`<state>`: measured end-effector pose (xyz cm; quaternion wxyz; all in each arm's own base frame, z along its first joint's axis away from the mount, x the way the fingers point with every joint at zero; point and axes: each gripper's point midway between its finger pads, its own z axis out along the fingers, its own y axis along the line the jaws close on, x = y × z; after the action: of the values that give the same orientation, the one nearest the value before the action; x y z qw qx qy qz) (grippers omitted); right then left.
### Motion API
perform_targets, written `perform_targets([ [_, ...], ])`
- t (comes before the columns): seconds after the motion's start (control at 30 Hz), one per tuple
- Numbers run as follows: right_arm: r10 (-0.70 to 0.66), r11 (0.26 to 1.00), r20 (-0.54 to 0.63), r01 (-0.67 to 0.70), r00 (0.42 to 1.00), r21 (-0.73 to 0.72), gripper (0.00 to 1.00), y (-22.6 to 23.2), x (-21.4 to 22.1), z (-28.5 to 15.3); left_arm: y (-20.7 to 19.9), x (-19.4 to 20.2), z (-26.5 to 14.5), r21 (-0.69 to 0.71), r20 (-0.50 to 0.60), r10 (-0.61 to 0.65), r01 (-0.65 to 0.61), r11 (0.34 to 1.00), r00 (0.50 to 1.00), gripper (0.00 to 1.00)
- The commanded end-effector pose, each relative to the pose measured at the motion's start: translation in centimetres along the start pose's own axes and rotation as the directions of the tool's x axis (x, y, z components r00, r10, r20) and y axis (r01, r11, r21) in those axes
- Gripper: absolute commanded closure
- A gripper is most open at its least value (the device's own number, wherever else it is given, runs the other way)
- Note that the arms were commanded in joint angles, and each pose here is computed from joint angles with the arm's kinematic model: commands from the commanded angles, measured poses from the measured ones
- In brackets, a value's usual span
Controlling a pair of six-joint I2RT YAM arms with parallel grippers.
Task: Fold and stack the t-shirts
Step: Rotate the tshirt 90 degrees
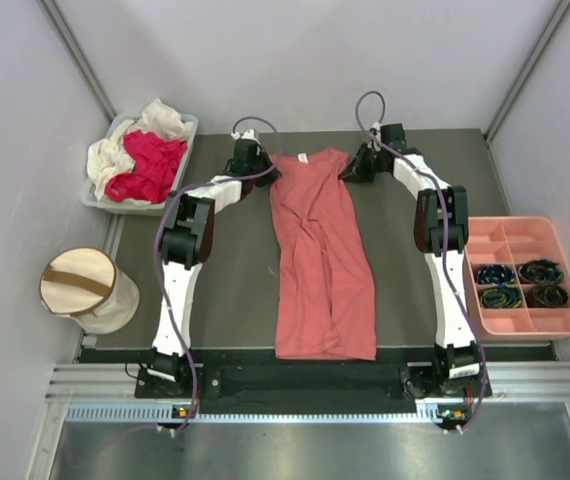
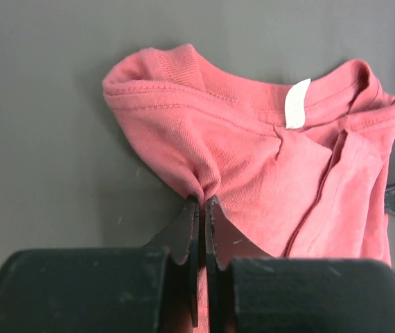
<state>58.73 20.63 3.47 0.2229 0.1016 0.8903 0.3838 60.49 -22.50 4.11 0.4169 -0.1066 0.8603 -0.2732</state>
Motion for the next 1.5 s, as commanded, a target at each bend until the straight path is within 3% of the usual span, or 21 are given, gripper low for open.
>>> perform_targets([
  [0.0, 0.013, 0.999, 0.057, -0.011, 0.998, -0.035, 1.0, 0.1, -1.8, 0.2, -0.4, -0.1, 1.5, 0.03, -0.002, 0.012, -0.011, 0.999, 1.0, 1.0],
  [0.43, 0.116, 0.993, 0.244, -0.118, 0.963, -0.007, 1.0, -2.9, -7.5, -1.9, -0.4, -2.2, 3.7, 0.054, 0.036, -0.019, 0.017, 0.998, 0.999, 1.0],
  [0.63, 0.144, 0.989, 0.278, -0.145, 0.95, -0.018, 1.0, -4.5, -9.5, -3.0, 0.5, -2.7, 4.3, 0.051, 0.039, -0.032, 0.03, 0.998, 0.999, 0.99],
  [0.73, 0.147, 0.989, 0.283, -0.149, 0.948, -0.014, 1.0, -5.1, -9.8, -3.2, 0.7, -2.9, 4.5, 0.057, 0.042, -0.038, 0.036, 0.998, 0.998, 0.82],
  [0.77, 0.146, 0.989, 0.283, -0.147, 0.948, -0.016, 1.0, -5.1, -9.8, -3.3, 0.8, -2.9, 4.5, 0.058, 0.044, -0.039, 0.036, 0.998, 0.998, 0.64],
  [0.8, 0.143, 0.99, 0.278, -0.142, 0.95, -0.023, 1.0, -5.0, -9.8, -3.3, 0.9, -3.0, 4.6, 0.066, 0.045, -0.044, 0.04, 0.997, 0.998, 0.54],
  [0.87, 0.14, 0.99, 0.27, -0.136, 0.953, -0.033, 0.77, -5.0, -9.8, -3.0, 0.9, -3.1, 4.7, 0.076, 0.049, -0.047, 0.043, 0.996, 0.998, 0.29],
  [0.9, 0.139, 0.99, 0.26, -0.131, 0.956, -0.048, 0.6, -4.9, -9.7, -3.0, 0.9, -3.0, 4.8, 0.08, 0.046, -0.054, 0.05, 0.996, 0.997, 0.2],
  [0.93, 0.137, 0.99, 0.251, -0.128, 0.958, -0.053, 0.51, -4.8, -9.5, -2.8, 1.1, -2.9, 4.9, 0.08, 0.046, -0.057, 0.054, 0.995, 0.997, 0.03],
  [1.0, 0.134, 0.991, 0.245, -0.124, 0.96, -0.054, 0.41, -4.9, -9.3, -2.8, 1.2, -3.0, 5.0, 0.086, 0.041, -0.071, 0.067, 0.994, 0.997, 0.01],
  [1.1, 0.13, 0.991, 0.257, -0.13, 0.957, -0.02, 0.37, -5.3, -8.8, -3.3, 1.8, -3.0, 4.7, 0.073, 0.032, -0.08, 0.078, 0.994, 0.996, 0.01],
  [1.3, 0.13, 0.982, 0.262, -0.16, 0.956, 0.098, 0.36, -7.0, -6.3, -7.1, 3.6, -2.7, 0.5, -0.009, 0.048, -0.099, 0.1, 0.995, 0.994, 0.01],
  [1.47, 0.129, 0.958, 0.237, -0.182, 0.963, 0.221, 0.35, -7.9, -1.2, -9.9, 4.1, 0.1, -5.4, -0.113, 0.069, -0.151, 0.158, 0.981, 0.986, 0.01],
])
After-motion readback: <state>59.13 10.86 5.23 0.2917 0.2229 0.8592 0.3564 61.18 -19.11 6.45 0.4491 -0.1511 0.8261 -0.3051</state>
